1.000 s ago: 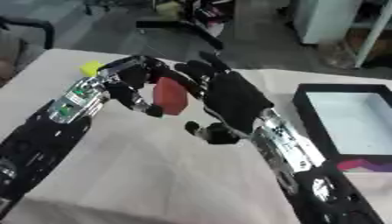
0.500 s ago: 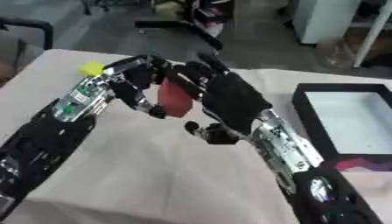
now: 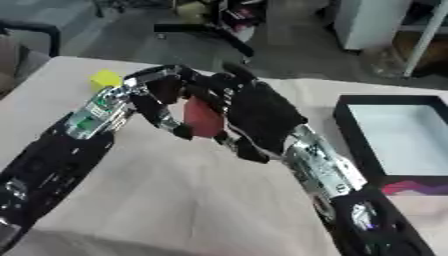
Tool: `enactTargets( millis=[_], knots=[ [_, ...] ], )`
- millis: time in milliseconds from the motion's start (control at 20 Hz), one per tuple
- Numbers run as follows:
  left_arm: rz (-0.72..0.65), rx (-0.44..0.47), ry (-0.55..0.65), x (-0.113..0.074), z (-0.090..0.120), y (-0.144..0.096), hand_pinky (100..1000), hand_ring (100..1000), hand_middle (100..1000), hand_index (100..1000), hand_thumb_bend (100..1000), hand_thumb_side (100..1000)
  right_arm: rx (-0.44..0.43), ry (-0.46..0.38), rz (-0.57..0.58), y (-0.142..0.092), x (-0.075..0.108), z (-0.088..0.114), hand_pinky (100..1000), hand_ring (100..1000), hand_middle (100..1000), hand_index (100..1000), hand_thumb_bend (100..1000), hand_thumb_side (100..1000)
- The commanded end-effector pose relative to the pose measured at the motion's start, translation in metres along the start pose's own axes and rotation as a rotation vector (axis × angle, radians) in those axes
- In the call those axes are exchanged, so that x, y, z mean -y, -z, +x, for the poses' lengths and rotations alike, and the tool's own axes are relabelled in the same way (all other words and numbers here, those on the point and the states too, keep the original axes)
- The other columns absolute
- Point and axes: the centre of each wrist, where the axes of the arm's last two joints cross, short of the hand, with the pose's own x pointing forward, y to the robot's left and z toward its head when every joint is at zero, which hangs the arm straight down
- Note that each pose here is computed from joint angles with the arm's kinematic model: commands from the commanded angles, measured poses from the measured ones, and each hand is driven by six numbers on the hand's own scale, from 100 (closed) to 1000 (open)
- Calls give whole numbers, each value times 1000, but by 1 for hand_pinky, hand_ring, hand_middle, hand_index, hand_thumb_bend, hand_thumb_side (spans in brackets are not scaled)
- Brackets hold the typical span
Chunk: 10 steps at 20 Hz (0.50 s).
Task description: Pick up the objects with one hand, pass them to the other hand, and then place them into the box on the other side of the table.
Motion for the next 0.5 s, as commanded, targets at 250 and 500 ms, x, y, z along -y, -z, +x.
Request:
enactTargets(
  millis=[250,500],
  knots=[
    [-34,16,15,-2,9,8,737,506,471,495,796,100,1,-22,-108,7,11,0,860,767,808,921,258,100],
    [-45,7,13,-2,7,9,737,506,470,495,793,100,7,-20,-143,8,10,1,843,753,799,923,234,100]
  ],
)
